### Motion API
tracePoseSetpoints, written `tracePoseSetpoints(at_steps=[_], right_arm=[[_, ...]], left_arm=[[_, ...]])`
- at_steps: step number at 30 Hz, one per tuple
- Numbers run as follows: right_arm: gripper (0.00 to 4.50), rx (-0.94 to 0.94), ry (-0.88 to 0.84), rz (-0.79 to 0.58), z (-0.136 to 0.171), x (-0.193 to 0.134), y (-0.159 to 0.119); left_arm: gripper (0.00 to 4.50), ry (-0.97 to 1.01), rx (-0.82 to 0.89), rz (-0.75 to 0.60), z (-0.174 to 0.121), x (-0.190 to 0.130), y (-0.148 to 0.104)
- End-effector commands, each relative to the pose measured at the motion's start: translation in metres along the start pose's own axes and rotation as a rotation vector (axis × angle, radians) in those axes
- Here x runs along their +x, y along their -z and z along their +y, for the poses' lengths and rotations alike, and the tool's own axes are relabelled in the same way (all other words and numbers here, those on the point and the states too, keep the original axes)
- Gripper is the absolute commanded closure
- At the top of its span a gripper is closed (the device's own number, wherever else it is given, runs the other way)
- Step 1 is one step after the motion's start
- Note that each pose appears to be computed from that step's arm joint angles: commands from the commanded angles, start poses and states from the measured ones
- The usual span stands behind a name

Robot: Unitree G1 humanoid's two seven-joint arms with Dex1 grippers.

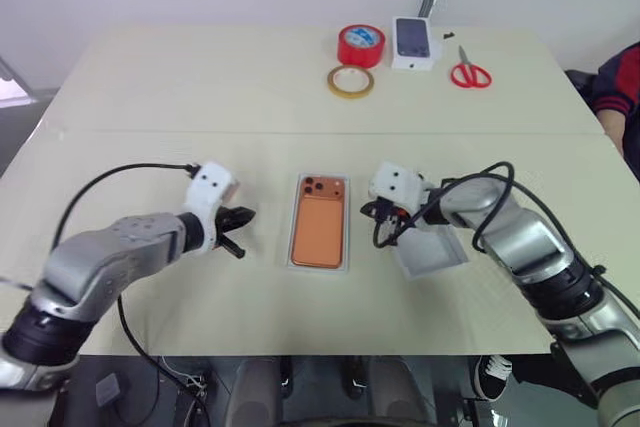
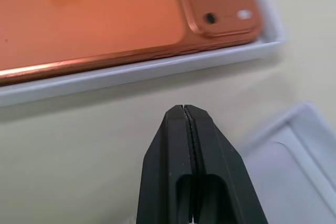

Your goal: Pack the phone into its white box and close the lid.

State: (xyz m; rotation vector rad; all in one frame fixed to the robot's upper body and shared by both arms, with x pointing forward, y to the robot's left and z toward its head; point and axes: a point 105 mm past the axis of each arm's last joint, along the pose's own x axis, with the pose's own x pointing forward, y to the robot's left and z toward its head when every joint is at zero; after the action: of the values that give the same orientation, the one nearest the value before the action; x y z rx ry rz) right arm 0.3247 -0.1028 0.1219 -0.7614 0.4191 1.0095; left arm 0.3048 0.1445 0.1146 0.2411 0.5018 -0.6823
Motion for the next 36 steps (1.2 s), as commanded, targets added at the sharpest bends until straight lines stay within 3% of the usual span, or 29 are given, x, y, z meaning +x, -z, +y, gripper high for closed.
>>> tracePoseSetpoints(at_steps=[1, 8, 14, 25, 31, 36], right_arm=[[4.50, -0.086, 0.025, -0.002, -0.002, 0.002, -0.012], [4.50, -0.138, -0.006, 0.009, 0.006, 0.011, -0.018], [4.50, -0.146, -0.026, 0.030, 0.011, 0.001, -0.012], [4.50, -0.063, -0.003, 0.174, 0.012, -0.037, 0.036], [4.50, -0.010, 0.028, 0.246, 0.013, -0.054, 0.061], [4.50, 0.003, 0.044, 0.255, 0.013, -0.058, 0.066]], left_arm=[[4.43, 0.073, 0.062, -0.002, -0.014, 0.014, -0.007], [4.43, 0.204, 0.102, 0.056, -0.043, 0.043, -0.008], [4.43, 0.334, 0.063, 0.019, -0.070, 0.054, -0.024], [4.43, 0.549, 0.147, 0.043, -0.133, 0.083, -0.037], [4.43, 0.612, 0.121, 0.033, -0.153, 0.089, -0.045], [4.43, 0.605, 0.110, 0.039, -0.153, 0.091, -0.044]])
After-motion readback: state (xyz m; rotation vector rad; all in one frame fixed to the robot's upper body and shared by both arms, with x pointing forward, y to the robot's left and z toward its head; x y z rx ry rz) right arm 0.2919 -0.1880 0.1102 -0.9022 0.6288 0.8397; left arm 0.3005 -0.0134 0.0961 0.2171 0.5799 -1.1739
